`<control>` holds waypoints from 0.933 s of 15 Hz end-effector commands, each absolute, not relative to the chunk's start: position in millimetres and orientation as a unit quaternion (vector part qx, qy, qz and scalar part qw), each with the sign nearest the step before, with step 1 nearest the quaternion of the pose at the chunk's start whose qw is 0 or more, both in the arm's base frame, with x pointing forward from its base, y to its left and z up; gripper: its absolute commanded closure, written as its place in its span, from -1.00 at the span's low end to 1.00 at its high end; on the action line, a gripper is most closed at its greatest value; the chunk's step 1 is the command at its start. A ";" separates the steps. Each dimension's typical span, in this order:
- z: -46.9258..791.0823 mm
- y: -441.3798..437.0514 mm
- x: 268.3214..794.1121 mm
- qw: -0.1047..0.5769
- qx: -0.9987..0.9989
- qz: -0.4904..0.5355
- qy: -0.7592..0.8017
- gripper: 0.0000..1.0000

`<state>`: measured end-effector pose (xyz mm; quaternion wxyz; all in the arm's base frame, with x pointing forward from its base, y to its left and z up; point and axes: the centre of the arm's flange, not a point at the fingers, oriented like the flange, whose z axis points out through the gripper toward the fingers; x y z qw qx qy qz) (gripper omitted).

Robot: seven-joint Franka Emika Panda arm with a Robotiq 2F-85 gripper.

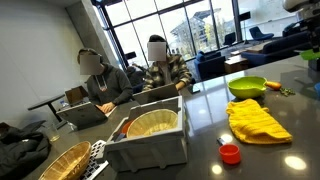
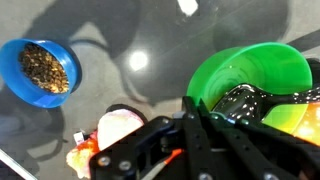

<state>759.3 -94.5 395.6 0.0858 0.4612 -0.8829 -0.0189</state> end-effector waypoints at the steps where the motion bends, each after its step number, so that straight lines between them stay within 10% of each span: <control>1: 417.3 -101.4 806.2 0.088 0.459 -0.024 -0.884 0.98; 14: 490.0 -131.0 808.5 0.044 0.425 0.019 -0.904 0.98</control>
